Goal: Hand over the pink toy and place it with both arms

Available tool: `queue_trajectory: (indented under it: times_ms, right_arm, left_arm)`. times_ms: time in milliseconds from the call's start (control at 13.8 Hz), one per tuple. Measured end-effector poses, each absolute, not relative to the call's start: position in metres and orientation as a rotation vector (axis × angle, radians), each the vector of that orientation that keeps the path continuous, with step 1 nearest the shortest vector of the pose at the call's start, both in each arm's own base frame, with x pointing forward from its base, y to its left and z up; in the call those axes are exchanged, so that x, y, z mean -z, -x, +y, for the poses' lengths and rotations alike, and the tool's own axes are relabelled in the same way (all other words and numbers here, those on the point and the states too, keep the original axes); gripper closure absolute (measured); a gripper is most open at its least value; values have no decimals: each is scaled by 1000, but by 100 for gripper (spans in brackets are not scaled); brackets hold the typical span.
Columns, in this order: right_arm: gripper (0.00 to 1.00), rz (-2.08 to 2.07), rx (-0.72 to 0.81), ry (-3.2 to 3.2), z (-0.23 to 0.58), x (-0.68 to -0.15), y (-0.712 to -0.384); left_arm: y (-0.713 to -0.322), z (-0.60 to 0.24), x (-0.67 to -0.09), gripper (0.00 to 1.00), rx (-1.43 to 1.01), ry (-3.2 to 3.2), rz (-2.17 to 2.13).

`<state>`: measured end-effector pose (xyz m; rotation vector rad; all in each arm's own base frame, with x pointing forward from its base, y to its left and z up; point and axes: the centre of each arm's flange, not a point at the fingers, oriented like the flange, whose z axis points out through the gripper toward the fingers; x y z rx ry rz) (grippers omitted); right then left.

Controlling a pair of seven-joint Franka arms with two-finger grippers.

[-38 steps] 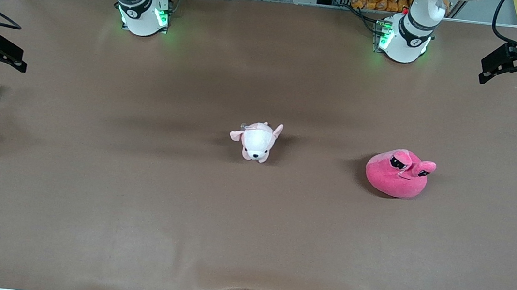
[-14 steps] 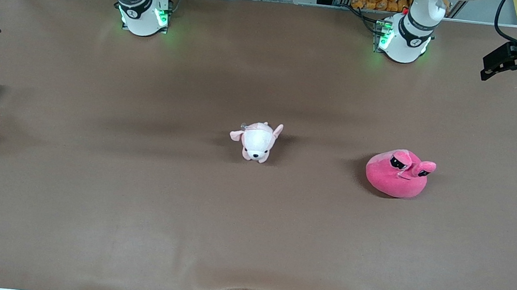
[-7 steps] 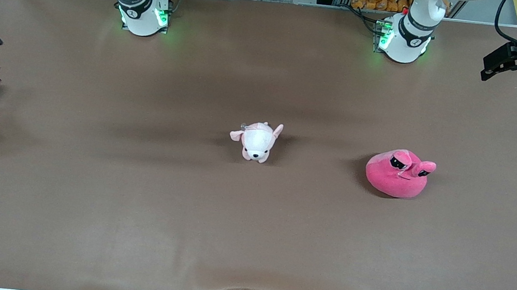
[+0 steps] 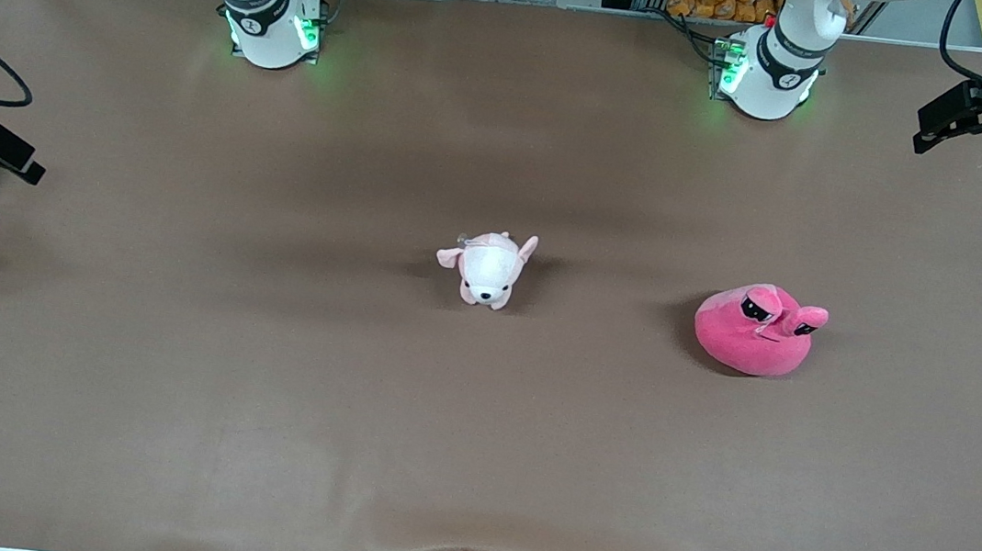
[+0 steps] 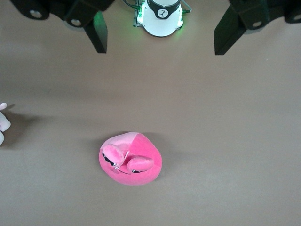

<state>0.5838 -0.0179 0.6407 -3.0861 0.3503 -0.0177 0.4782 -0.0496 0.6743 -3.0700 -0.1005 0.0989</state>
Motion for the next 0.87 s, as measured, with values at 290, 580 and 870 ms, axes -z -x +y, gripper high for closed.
queue_trajectory:
  times_ms: [290,580,870]
  right_arm:
    - [0,359,14,3086,-20,-641,-584]
    - [0,360,11,3084,-20,-640,-583]
    - [0,363,8,3083,-21,-640,-583]
  left_arm:
    - [-478,-49,-674,0,-100,3070,-104]
    - [-479,-43,-674,0,-96,3068,-162]
    - [-480,-43,-675,0,-85,3065,-214]
